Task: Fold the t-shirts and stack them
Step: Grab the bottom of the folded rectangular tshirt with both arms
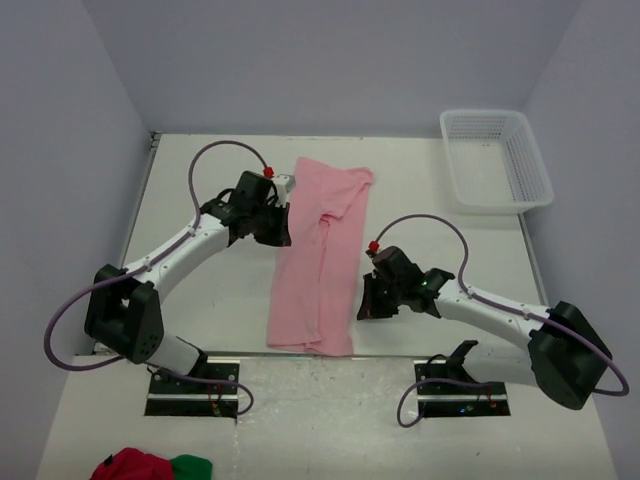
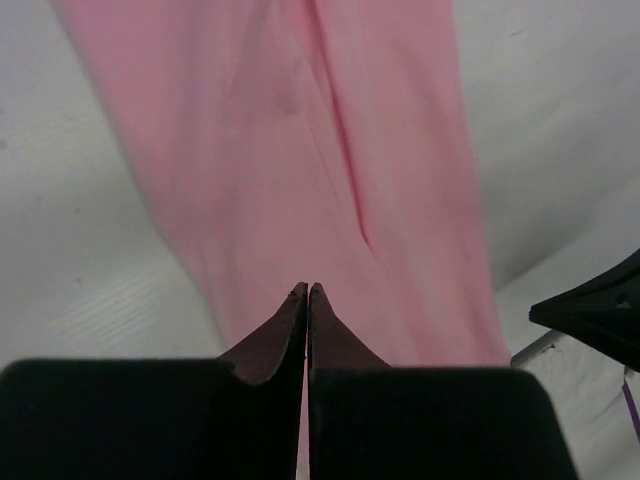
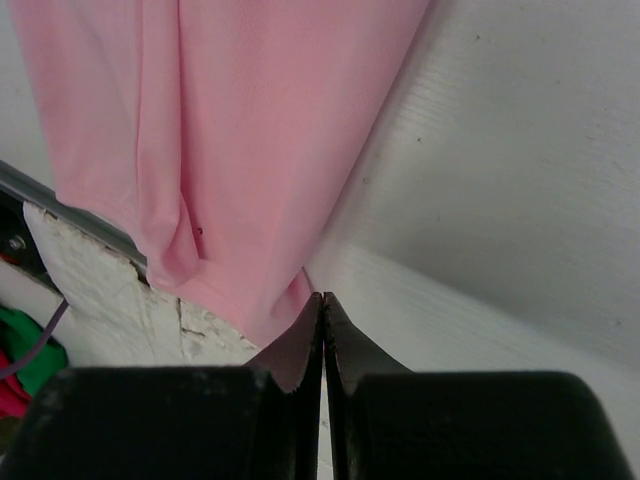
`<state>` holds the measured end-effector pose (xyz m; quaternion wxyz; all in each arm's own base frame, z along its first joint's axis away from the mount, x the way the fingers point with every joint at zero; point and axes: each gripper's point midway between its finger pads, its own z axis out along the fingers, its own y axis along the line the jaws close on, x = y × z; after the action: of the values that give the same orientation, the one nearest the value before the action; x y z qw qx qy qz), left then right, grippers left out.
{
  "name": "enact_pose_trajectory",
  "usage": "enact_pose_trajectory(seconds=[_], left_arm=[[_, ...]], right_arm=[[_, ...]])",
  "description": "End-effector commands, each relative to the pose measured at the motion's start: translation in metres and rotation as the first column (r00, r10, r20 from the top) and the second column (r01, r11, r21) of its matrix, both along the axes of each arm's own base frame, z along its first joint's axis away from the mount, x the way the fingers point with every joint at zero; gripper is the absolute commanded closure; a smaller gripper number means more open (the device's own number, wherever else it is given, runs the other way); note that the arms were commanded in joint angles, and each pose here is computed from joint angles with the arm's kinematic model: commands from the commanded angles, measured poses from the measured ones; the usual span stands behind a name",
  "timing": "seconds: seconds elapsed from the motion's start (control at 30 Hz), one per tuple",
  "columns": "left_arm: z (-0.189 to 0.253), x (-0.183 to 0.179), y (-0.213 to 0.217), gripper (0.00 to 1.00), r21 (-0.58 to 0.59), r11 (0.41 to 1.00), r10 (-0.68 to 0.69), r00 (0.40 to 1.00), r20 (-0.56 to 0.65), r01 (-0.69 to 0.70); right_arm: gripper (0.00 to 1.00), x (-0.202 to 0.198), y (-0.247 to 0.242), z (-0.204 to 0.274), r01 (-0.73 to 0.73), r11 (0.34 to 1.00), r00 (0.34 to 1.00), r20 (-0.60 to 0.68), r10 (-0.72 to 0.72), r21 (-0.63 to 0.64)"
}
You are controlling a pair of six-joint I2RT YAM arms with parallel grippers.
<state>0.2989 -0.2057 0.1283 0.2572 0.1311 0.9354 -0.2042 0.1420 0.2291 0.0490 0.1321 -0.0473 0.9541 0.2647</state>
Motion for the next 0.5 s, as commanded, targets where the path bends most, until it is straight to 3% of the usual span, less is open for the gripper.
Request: enact_pose_trajectory(seconds=[0.0,0.23,0.47], left_arm=[[0.017,0.010,-0.047,1.00,-0.203,0.966,-0.151,0.987,0.056,0.159],[-0.012,0.016,-0.080,1.00,-0.329,0.920,-0.238,0.971,-0.034,0.214],[-0.064,0.024,-0.098,1.00,-0.355,0.916,-0.254,0.953,-0.163,0.184]], right_arm=[[1.00,0.008,0.019,0.016,-0.003,0.998,0.999,0.033,0.001,0.060],[1.00,0.002,0.015,0.020,0.023,0.998,0.999,0.023,-0.024,0.060],[1.00,0.004,0.007,0.024,0.049,0.998,0.998,0.043,-0.050,0.037]])
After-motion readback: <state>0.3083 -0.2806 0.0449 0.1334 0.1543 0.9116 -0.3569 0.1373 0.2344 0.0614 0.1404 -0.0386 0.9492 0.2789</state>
